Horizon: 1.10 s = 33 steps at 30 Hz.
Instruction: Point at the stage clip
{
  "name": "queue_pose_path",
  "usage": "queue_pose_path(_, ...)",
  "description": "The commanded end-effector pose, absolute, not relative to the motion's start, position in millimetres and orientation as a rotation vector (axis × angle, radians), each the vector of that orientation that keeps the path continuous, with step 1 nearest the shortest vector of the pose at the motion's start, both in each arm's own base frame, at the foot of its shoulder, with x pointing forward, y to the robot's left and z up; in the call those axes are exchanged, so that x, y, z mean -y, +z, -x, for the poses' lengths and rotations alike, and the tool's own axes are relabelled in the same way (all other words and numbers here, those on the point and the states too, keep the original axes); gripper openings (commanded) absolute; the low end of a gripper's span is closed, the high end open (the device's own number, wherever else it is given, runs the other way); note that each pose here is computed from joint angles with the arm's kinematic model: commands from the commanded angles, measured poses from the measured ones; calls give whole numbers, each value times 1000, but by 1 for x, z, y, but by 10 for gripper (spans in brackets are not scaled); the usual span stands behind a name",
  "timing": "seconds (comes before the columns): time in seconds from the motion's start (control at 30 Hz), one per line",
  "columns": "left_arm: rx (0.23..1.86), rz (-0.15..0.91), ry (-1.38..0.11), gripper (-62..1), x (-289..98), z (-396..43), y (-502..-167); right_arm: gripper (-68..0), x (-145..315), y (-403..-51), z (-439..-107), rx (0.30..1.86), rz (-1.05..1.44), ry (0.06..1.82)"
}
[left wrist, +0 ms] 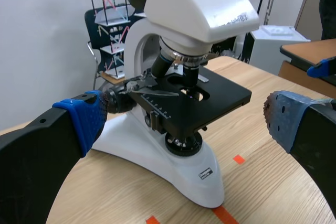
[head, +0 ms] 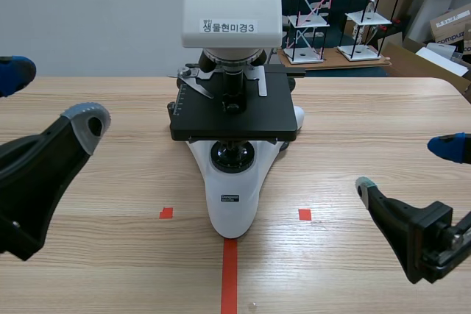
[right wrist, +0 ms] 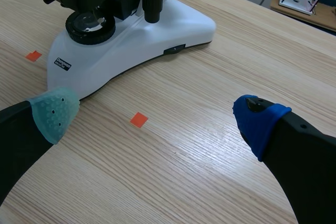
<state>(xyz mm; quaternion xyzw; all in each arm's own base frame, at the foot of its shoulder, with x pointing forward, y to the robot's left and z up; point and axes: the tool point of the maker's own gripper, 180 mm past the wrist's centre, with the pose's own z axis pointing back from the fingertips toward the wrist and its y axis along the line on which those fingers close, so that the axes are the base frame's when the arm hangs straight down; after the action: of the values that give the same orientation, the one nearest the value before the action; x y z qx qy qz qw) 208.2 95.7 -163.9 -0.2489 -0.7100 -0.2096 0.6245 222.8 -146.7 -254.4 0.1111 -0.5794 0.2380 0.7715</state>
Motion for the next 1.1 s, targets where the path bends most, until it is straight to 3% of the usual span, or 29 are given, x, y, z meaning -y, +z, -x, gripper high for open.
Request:
queue_pose_path(0.0, 1622, 571, -466, 14, -96, -208, -165, -22, 144, -247, -224, 1279, -248, 531)
queue_pose_path(1.07, 1620, 567, -474, 14, -96, -207, -166, -22, 144, -246, -224, 1283, -248, 531)
